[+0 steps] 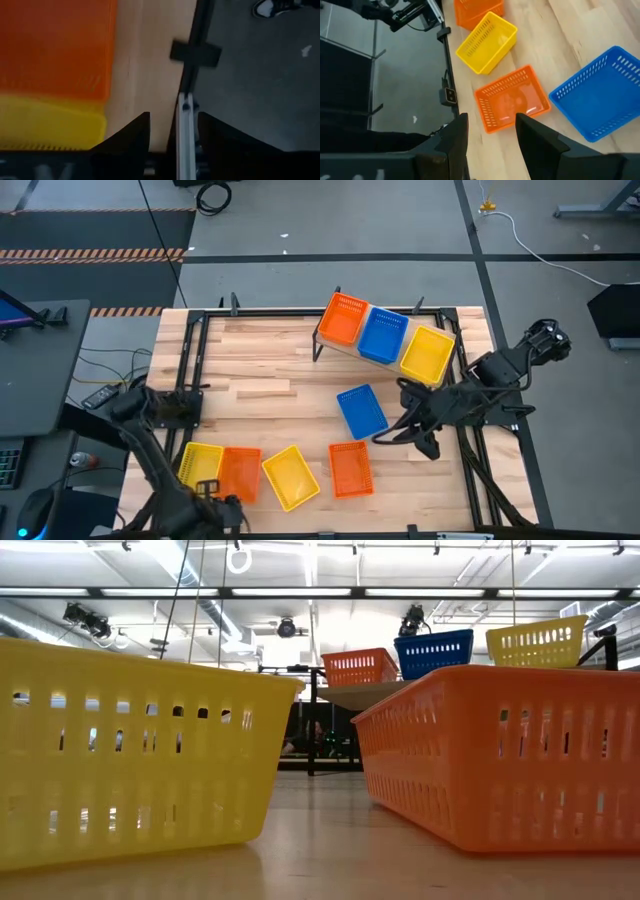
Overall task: Stack baskets on shelf by color
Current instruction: Stack the left yellow basket on the yellow basket on the shelf
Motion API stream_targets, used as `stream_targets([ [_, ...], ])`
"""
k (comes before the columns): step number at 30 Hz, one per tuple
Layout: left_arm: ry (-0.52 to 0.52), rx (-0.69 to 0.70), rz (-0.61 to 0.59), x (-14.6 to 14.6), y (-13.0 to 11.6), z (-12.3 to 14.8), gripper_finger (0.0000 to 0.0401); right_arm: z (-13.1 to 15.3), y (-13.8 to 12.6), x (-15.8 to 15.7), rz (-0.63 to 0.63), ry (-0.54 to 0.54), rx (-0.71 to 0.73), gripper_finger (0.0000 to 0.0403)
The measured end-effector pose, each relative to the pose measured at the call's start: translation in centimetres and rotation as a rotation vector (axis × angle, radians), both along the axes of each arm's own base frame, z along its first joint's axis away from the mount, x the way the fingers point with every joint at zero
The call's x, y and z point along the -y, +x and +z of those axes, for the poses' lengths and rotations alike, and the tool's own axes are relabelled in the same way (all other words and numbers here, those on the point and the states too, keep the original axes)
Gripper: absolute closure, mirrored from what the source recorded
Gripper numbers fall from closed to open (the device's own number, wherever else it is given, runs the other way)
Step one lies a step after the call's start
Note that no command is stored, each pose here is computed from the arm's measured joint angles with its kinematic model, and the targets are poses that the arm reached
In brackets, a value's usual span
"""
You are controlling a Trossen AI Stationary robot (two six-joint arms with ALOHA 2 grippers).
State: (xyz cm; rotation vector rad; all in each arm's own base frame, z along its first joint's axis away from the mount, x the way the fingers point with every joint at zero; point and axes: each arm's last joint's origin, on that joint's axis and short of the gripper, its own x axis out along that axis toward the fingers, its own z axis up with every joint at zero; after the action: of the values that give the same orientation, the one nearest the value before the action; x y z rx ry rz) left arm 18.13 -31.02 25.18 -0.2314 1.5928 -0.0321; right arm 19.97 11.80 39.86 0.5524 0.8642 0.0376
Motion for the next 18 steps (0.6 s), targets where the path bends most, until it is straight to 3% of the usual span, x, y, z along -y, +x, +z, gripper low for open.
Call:
stream_targets([
  [8, -0.018, -0.040, -0.005, -2.0, -5.3, -2.2, 0.0229, 0.1, -0.4, -0.8, -0.052, 0.054, -0.005, 0.0232],
  [18, 0.014, -0.062, -0.076, -5.0, -7.3, -5.6, 0.0229, 0.1, -0.7, -1.2, -0.088, 0.098, -0.017, 0.0232],
])
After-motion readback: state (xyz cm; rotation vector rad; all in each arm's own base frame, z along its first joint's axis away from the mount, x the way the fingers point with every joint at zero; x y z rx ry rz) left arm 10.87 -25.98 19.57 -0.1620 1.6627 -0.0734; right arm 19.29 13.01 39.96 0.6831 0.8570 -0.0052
